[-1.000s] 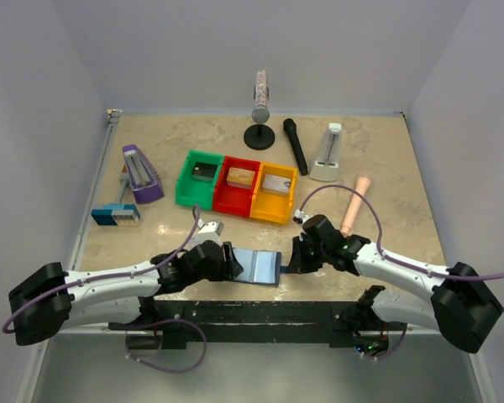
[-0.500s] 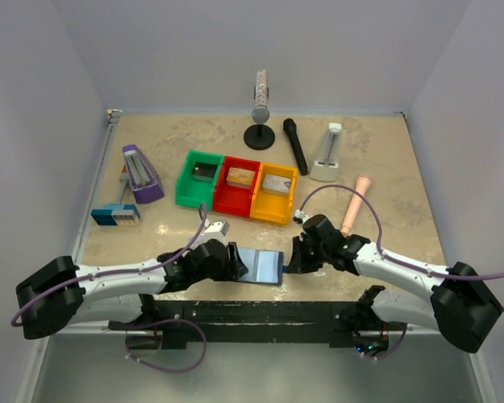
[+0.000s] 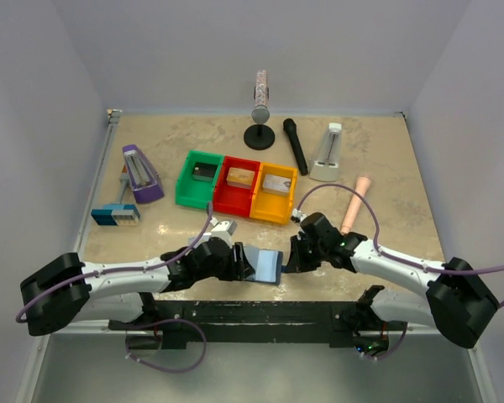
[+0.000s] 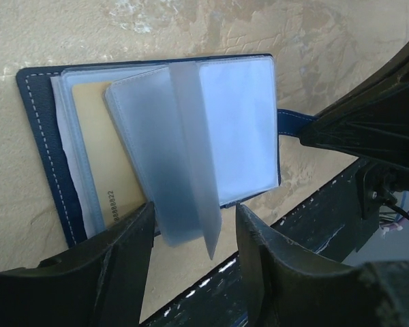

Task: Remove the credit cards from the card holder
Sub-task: Remove the credit card from the card holder.

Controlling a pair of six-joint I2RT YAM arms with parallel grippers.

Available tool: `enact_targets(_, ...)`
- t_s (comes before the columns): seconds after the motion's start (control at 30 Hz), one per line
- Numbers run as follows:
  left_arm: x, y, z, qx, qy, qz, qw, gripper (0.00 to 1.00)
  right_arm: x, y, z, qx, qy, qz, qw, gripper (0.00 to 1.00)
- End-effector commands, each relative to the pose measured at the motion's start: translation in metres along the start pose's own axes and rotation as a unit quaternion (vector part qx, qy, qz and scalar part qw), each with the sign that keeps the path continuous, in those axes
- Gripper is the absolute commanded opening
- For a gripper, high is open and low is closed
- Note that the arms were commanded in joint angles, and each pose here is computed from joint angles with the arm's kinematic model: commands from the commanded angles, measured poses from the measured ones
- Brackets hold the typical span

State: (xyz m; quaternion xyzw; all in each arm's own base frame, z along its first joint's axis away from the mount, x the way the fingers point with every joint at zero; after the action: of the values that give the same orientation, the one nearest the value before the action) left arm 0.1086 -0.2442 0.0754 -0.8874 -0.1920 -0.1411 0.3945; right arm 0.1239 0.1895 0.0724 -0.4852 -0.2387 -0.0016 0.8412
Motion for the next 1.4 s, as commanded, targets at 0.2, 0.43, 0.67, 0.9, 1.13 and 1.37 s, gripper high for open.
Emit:
enact_targets(0.2,0.012,0.004,-0.039,-0.071,0.015,-0.002,0.997,0.54,0.016,-0.008,0.012,0.019,-0.018,-0.018,0.999,0.00)
enact_targets(0.43,0.015,0.005,-0.049,-0.083,0.023,0.001,0.996,0.54,0.013,-0.008,0.011,0.017,-0.017,-0.015,1.000,0.00)
enact_targets(0.67,0.010,0.015,-0.075,-0.123,0.038,0.045,0.991,0.54,0.012,-0.008,0.009,0.016,-0.016,-0.016,1.000,0.00)
enact_targets(0.9,0.024,-0.007,-0.064,-0.128,0.016,-0.026,0.991,0.56,0.010,-0.009,0.009,0.016,-0.016,-0.016,1.000,0.00)
enact_targets(1.13,0.040,-0.034,-0.007,-0.088,-0.047,-0.096,0.990,0.65,0.008,-0.010,0.008,0.014,-0.020,-0.016,1.000,0.00)
enact_targets(1.37,0.030,-0.030,0.017,-0.049,-0.044,-0.081,0.995,0.69,0.008,-0.006,0.007,0.015,-0.018,-0.013,1.000,0.00)
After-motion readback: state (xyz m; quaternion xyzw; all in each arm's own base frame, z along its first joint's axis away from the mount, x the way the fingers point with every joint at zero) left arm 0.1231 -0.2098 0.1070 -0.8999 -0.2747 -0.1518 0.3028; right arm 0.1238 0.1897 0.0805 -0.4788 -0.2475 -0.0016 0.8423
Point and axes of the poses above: each gripper's point midway between its finger pads, its own y axis out along the fingers, its own z axis along the line the jaws close on, x = y × z, the point moved 5 cm from there along -y, back along the fingers, and after that the axes turned 8 degrees about -y, right-handed, at the moved point
